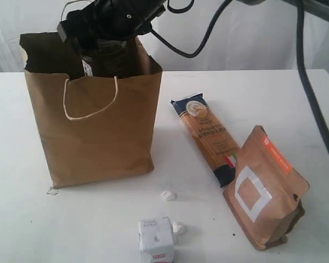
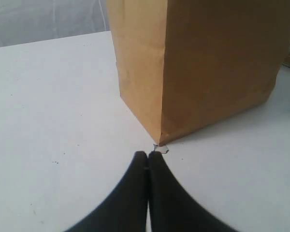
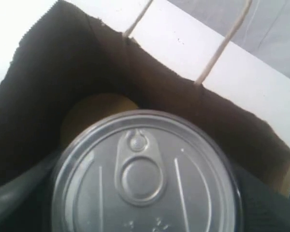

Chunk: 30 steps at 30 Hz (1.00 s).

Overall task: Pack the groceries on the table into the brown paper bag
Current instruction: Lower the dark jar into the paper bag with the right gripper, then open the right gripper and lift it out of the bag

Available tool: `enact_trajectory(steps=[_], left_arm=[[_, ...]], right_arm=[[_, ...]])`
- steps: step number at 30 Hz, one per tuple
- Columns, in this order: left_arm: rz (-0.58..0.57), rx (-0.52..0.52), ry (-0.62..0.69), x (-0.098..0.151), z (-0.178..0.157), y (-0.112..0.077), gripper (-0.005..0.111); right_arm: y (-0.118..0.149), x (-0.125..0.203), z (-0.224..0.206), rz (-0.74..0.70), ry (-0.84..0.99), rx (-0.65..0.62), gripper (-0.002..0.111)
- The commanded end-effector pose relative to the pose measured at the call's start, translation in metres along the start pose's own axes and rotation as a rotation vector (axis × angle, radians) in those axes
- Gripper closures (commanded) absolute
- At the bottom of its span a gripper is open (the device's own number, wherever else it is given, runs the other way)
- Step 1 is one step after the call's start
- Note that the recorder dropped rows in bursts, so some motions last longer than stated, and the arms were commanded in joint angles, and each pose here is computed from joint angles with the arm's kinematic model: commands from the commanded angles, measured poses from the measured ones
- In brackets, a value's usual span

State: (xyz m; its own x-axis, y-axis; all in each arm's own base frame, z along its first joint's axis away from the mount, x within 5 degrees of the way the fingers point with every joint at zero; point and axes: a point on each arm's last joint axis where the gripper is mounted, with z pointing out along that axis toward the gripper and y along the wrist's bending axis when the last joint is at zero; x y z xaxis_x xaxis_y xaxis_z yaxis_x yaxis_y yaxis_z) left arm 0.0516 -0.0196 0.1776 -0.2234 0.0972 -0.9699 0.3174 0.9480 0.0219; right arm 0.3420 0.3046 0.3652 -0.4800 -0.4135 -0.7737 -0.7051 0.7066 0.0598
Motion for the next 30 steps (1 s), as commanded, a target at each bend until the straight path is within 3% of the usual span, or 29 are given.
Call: enact_trajectory(steps=[1,14,24,30], left_arm=[[-0.012,-0.003,0.001,0.001,0.000,0.000,0.107],[-0.012,-0.003,0.001,0.001,0.000,0.000,0.107],[-0.012,-0.003,0.001,0.001,0.000,0.000,0.107],[-0.012,-0.003,0.001,0.001,0.000,0.000,0.107]], right_arm=[[0.011,-0.014,-0.013,-0.020,-0.107,-0.030,0.045],[0.029,-0.016,0.004,-0.104,-0.178,-0.059,0.042],[0.030,-0.017,0.018,-0.145,-0.183,-0.053,0.029],[0.029,-0.017,0.017,-0.167,-0.172,-0.045,0.027]])
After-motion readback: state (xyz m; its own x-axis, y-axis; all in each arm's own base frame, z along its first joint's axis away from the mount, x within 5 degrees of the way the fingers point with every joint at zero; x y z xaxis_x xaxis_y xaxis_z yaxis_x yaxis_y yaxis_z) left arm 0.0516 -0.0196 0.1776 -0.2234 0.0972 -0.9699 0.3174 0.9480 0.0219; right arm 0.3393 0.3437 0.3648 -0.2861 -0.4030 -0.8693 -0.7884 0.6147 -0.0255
